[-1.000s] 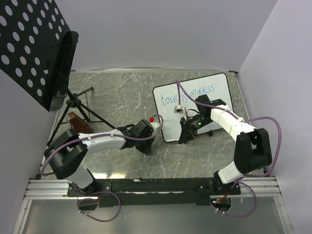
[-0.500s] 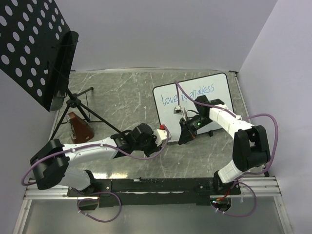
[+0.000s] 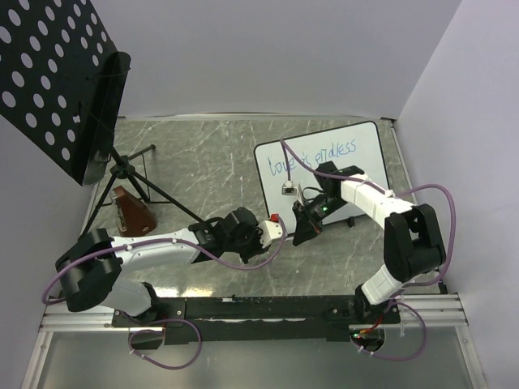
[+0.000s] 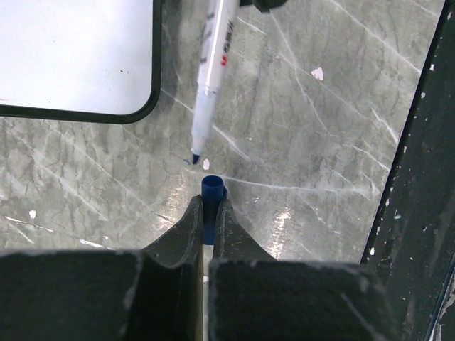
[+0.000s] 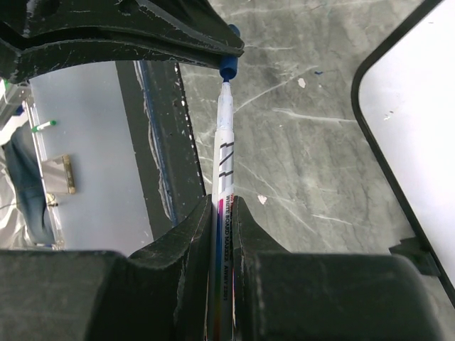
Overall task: Write a sentence on the whiteboard
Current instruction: Insert the pen cap into the whiteboard marker.
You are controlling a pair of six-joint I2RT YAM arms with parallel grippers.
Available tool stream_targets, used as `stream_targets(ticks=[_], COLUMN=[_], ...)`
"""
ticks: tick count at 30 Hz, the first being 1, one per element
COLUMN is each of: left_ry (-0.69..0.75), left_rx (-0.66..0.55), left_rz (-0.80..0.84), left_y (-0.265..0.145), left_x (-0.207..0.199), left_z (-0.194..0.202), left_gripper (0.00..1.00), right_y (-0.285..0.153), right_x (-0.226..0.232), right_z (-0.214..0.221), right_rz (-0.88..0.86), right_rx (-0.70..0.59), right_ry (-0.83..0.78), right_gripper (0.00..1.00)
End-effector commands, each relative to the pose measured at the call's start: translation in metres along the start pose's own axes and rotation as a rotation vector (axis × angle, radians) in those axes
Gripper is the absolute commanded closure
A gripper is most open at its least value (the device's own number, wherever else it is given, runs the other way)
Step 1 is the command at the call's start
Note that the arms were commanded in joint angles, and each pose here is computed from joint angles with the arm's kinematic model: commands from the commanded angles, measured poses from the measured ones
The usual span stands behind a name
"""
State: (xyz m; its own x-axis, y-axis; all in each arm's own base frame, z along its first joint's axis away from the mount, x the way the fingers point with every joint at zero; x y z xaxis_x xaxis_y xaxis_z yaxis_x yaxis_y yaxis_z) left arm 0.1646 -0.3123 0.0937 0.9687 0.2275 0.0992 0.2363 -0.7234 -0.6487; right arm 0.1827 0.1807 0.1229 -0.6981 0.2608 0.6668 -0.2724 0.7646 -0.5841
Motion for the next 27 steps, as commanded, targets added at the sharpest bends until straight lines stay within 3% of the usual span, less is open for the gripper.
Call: stream_targets(ticks=[1,27], left_ry=[0.036,0.023], left_rx=[-0.062,-0.111], left_rz=[-0.014,0.003], left_y=[-0.003,-0.004], left_x=[0.005,0.001], left_z=[-0.025,-0.037], left_gripper=[0.99,0.99], right_y=[0.006,0.014], right_x=[0.002,-0.001], right_z=[0.0,-0.003], right_rz=[-0.02,-0.015], right_rx=[0.026,0.045], right_ry=[-0.015,-0.01], right_gripper=[1.0,1.0])
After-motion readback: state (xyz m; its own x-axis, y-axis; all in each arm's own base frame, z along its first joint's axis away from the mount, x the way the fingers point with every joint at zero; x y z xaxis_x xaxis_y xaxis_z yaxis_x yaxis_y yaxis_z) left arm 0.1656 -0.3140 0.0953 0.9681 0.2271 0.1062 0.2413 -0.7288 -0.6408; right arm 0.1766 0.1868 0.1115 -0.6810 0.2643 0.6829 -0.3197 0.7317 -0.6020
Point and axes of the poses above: each gripper's point midway between its finger pads, its own y axis out along the fingers, its own x axis along the line the jaws close on, z = x × y, the point moved 2 cm from there along -y, back along the fingers, and after that the axes turned 5 degrees about y, right-handed, at the moved point
